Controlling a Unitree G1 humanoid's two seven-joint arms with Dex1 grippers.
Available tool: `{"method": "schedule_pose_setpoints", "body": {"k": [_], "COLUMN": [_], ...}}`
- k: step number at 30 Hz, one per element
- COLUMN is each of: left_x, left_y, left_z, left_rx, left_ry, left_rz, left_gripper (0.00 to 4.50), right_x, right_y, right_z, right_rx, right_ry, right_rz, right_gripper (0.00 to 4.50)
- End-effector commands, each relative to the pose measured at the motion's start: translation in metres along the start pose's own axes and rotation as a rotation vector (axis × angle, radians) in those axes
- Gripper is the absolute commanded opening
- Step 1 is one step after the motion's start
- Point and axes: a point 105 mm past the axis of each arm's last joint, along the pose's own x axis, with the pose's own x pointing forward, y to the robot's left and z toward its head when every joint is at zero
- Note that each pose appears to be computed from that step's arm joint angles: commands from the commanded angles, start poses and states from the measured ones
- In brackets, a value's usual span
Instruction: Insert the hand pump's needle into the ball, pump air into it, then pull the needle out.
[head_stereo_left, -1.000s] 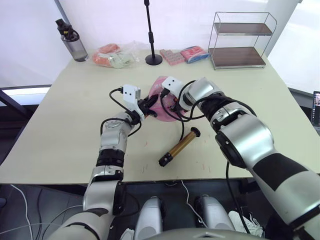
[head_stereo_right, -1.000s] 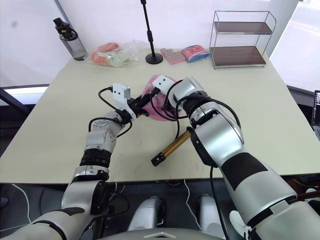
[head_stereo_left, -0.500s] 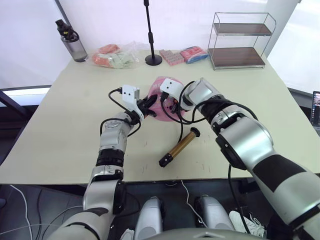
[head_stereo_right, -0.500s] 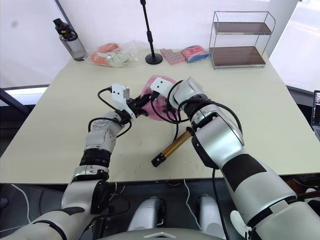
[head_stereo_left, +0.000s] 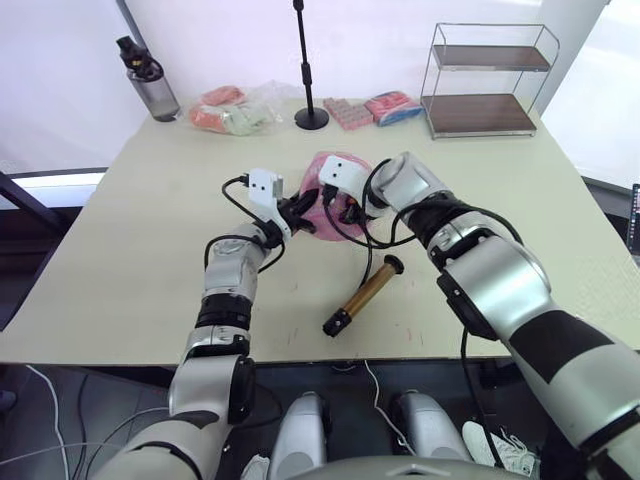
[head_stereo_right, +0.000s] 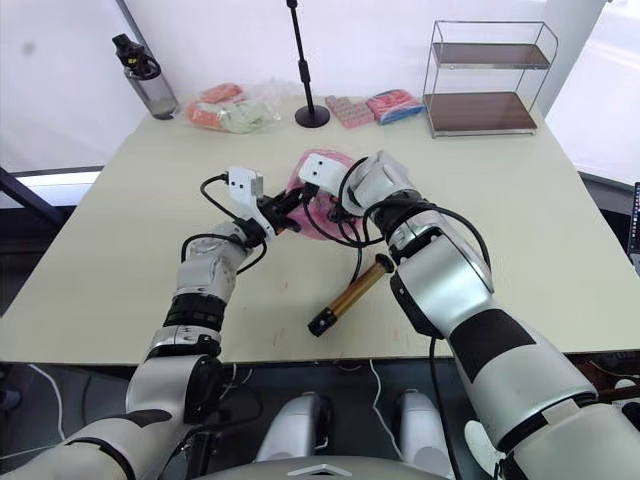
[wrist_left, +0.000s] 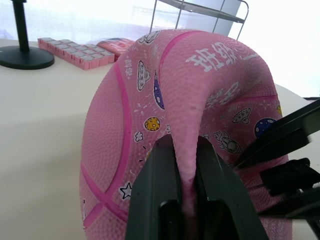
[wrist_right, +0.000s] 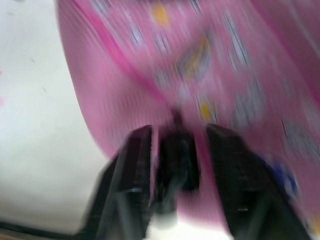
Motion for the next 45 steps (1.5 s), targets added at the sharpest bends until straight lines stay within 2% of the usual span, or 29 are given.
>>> {"method": "schedule_pose_setpoints", "body": {"k": [1, 5, 17, 23, 26, 29, 37, 45], "left_x": [0.006, 0.006, 0.009, 0.009, 0.008, 0.008, 0.007, 0.007], "left_y": [-0.021, -0.020, -0.019, -0.018, -0.017, -0.017, -0.017, -0.018], "left_z": [-0.042, -0.043, -0.042, -0.042, -0.042, -0.042, -0.043, -0.044], "left_rx": [-0.041, -0.038, -0.031, -0.030, -0.030, -0.030, -0.028, -0.030], "left_ry": [0.141, 0.143, 0.145, 0.144, 0.144, 0.143, 0.147, 0.147], "left_rz": [-0.070, -0.069, -0.070, -0.066, -0.063, -0.064, -0.066, -0.067], "left_gripper": [0.00, 0.00, 0.00, 0.00, 0.00, 0.00, 0.00, 0.00], "right_x": [-0.010, -0.019, -0.055, -0.071, -0.074, -0.073, -0.066, -0.059], "right_y": [-0.011, -0.016, -0.022, -0.019, -0.014, -0.010, -0.005, -0.001], "right_z": [0.009, 0.007, 0.012, 0.005, -0.005, -0.010, -0.021, -0.017], "right_rx": [-0.023, -0.031, -0.026, 0.125, 0.189, 0.223, 0.388, 0.472], "right_ry": [-0.053, -0.070, -0.240, -0.313, -0.319, -0.313, -0.279, -0.285], "right_rz": [-0.027, -0.003, 0.086, 0.093, 0.086, 0.058, 0.018, 0.021], "right_gripper": [1.56, 1.56, 1.56, 1.56, 2.35, 3.53, 3.53, 3.53]}}
